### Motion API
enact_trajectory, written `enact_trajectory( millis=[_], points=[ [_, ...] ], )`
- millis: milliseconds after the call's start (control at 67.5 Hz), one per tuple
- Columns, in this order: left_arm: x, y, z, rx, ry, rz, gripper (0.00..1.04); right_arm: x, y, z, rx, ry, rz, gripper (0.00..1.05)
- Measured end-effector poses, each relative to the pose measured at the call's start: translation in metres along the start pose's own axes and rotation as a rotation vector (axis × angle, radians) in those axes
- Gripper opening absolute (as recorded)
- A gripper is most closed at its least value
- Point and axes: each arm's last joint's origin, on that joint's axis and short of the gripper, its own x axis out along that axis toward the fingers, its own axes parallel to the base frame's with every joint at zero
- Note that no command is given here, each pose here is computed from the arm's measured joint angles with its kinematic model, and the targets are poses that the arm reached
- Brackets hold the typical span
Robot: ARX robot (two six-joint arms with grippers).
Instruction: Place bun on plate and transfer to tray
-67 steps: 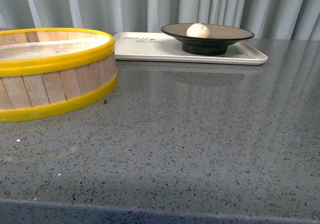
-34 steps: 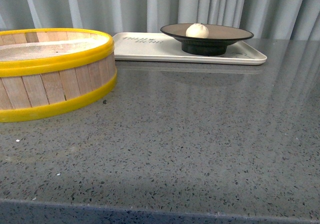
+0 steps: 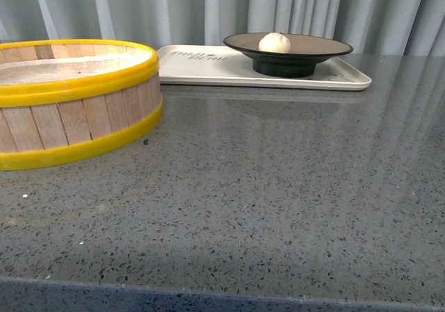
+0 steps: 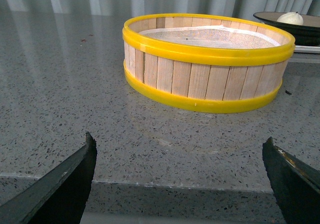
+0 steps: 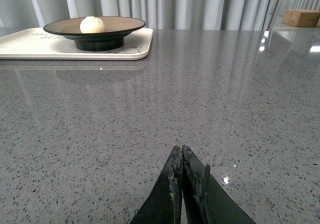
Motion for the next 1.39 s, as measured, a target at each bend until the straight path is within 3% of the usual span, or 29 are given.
enact_trajectory(
  millis=[874,1393],
  points=[
    [0.0,0.0,0.0,0.0,0.0,0.0,0.98,-0.019,0.0,-0.01,-0.002,-0.006,0.001,0.02],
    [0.0,0.0,0.0,0.0,0.0,0.0,0.98,-0.019,0.0,-0.01,-0.002,-0.006,0.001,0.91]
  ],
)
